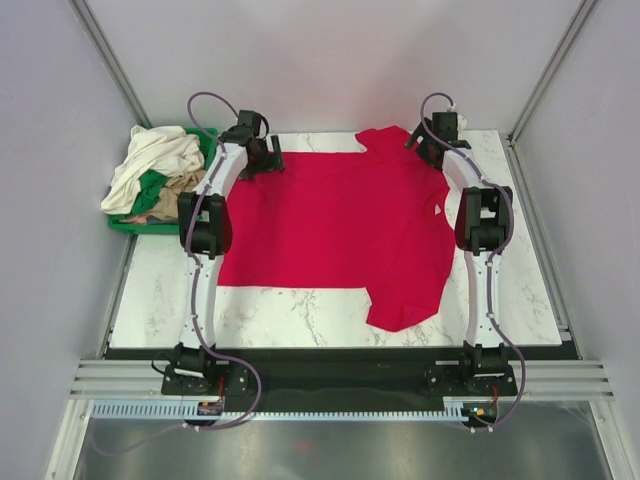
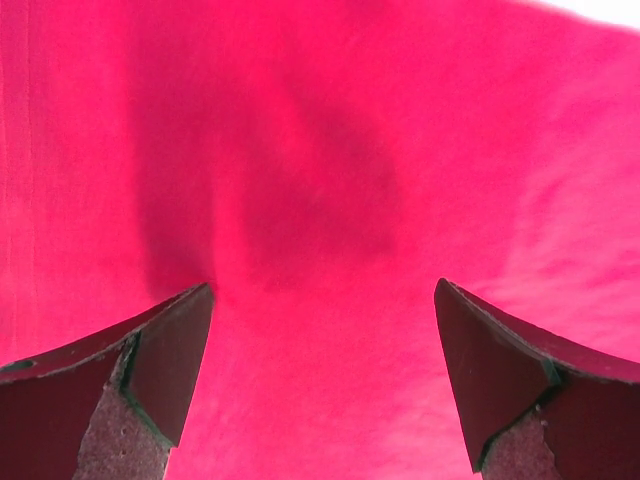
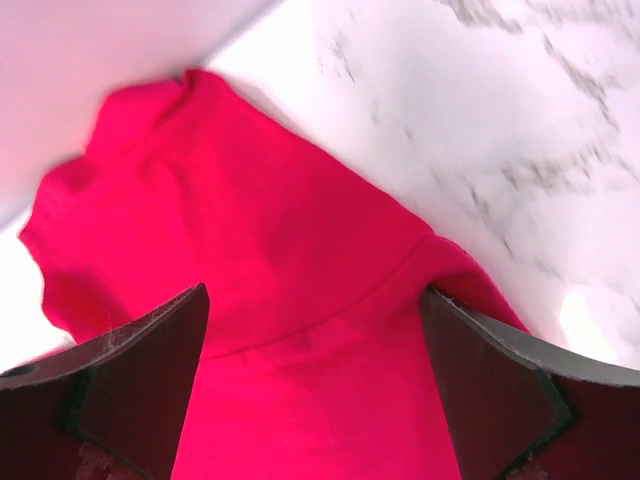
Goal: Fold and stack the t-shirts
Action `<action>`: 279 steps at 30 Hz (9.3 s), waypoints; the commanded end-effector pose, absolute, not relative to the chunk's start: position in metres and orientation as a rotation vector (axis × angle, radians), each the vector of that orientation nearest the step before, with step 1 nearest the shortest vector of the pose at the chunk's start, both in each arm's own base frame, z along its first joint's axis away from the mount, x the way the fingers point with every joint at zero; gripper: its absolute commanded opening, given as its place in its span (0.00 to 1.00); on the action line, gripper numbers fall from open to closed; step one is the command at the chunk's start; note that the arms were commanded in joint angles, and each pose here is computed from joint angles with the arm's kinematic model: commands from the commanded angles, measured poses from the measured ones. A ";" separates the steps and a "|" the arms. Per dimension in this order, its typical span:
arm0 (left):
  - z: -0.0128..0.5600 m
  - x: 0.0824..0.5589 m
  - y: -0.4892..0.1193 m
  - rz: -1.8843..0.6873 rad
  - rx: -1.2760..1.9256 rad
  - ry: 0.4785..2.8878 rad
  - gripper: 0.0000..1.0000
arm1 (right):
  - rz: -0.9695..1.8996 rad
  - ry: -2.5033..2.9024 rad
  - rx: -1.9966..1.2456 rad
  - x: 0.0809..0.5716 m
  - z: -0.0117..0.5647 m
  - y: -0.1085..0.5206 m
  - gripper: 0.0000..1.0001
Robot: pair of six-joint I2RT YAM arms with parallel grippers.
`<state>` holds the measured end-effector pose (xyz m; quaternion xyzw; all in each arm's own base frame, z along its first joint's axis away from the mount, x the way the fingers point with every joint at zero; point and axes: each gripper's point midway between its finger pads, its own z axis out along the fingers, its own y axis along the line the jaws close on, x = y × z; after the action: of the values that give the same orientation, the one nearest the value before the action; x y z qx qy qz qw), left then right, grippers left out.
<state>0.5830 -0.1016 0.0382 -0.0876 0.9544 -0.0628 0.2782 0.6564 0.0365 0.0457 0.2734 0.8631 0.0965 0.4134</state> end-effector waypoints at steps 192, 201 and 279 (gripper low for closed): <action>0.029 0.437 0.010 -0.130 -0.921 2.427 0.06 | 0.189 2.327 0.887 0.399 0.031 0.013 0.38; 0.125 0.446 0.002 -0.257 -0.881 2.276 0.02 | 0.169 2.139 0.905 0.426 0.113 -0.036 0.00; 0.197 0.258 -0.042 -0.491 -0.369 2.215 0.98 | 0.307 2.127 0.383 0.581 0.174 0.041 0.84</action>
<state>0.2580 -0.0337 0.2002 -0.1892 0.8712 -0.1802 0.4157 0.5489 0.0268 0.1943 0.2080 0.8488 0.1218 0.4706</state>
